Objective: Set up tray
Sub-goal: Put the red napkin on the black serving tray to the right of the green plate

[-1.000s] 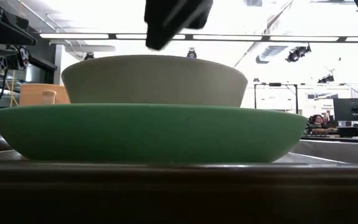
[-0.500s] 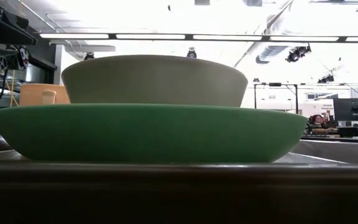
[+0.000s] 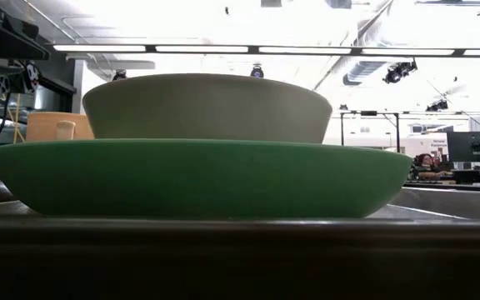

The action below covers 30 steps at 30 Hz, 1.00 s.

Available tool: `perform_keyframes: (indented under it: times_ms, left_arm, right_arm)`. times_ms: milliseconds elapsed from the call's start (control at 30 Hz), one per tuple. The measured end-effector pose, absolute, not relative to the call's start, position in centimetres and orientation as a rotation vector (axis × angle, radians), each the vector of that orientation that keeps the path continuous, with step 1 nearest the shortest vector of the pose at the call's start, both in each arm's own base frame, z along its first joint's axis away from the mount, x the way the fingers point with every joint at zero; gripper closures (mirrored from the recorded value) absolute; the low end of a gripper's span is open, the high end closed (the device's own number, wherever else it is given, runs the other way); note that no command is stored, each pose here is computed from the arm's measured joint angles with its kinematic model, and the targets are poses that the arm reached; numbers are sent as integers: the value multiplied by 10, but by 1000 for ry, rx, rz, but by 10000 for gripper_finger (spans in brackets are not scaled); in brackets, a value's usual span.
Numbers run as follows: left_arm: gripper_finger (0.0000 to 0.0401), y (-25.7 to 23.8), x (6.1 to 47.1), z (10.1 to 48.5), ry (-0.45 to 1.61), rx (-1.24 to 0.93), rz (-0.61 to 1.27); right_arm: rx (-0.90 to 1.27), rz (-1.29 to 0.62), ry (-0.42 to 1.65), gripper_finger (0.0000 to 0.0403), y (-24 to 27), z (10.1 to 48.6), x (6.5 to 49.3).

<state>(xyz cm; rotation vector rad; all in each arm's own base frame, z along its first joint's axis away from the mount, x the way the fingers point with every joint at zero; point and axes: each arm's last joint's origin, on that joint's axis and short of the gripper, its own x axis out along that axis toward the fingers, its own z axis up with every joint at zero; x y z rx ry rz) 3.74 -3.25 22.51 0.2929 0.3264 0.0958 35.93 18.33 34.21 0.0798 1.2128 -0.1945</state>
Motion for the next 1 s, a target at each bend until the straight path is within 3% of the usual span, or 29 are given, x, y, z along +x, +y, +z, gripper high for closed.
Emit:
perform_keyframes:
  times_ms: [400, 1000]
  left_arm:
    - [322, -33, 37, 225, 326, 293, 96]
    - [322, -33, 37, 225, 326, 293, 96]
  right_arm:
    - [300, -314, 1267, 324, 182, 356, 336]
    - [564, -413, 1304, 324, 185, 357, 334]
